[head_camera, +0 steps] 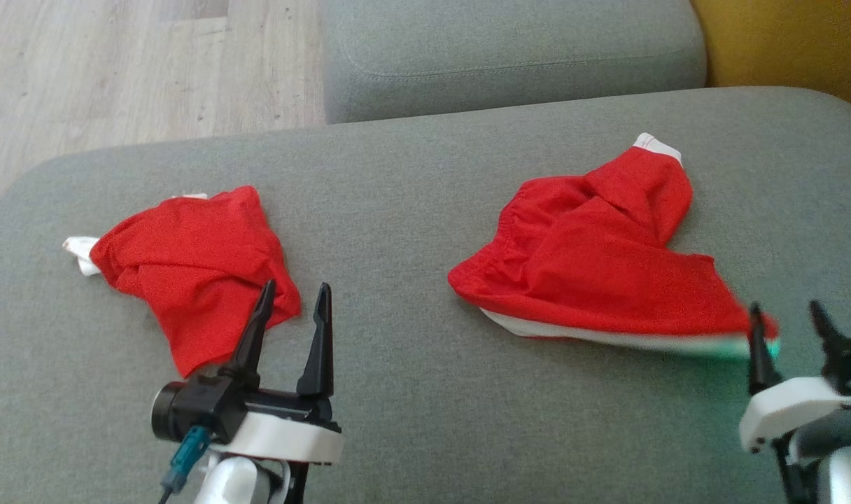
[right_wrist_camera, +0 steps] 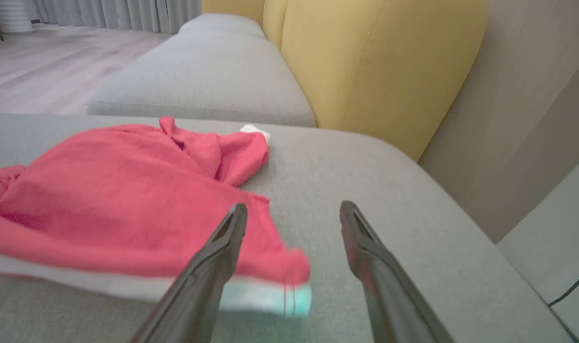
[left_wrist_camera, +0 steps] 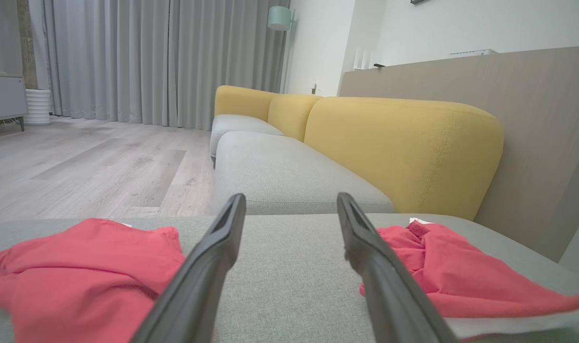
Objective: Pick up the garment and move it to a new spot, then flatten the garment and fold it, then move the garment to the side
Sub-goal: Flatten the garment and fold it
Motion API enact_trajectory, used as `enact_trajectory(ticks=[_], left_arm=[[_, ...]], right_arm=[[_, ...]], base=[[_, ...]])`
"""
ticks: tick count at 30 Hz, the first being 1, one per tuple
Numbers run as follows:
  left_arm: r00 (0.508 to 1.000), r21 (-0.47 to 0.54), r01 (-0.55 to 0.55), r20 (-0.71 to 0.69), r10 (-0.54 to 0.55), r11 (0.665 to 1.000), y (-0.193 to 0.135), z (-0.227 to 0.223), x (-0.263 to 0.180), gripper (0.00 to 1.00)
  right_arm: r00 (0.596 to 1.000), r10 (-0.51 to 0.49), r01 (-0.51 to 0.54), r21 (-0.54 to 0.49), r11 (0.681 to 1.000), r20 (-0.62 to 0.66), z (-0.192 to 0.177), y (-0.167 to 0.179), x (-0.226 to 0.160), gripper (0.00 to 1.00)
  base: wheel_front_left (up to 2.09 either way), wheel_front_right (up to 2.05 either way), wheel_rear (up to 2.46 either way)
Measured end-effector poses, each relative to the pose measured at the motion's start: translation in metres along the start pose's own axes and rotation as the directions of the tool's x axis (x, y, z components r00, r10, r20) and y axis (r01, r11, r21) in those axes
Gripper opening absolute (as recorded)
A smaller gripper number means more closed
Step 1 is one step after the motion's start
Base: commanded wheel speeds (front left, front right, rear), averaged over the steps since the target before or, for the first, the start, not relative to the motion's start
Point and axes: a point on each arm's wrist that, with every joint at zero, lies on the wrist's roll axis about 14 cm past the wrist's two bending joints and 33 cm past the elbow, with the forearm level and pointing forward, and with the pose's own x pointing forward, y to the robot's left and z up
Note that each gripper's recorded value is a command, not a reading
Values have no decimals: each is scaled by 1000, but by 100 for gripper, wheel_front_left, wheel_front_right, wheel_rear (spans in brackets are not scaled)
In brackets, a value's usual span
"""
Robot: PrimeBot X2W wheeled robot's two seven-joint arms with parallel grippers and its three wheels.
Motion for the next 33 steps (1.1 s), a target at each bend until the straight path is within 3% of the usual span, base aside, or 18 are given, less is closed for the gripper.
enact_trajectory(ticks=[5,9,20,23,27,33], left_arm=[[1000,0,-9,-1,9,1000,3,0,-1,100],[1000,0,-14,-2,14,1000,4,-1,-2,100],[999,-4,-38,-20,38,999,13,-7,-3,100],[998,-6,-48,-29,48,999,17,-10,-2,100],[997,-7,-68,-42,67,998,24,-15,-1,100],[996,-1,-86,-40,85,996,35,-14,4,100]], right_arm=[[993,-34,40,-48,998,116,32,-12,1,100],[979,-17,23,-27,999,202,52,-6,1,100],[953,135,-150,35,988,273,62,49,5,100],[927,266,-287,45,957,266,61,96,3,100],[879,436,-454,60,889,192,47,156,0,100],[808,588,-588,5,809,34,18,213,13,100]], base=[[0,0,0],[0,0,0],[0,0,0],[0,0,0],[0,0,0],[0,0,0]])
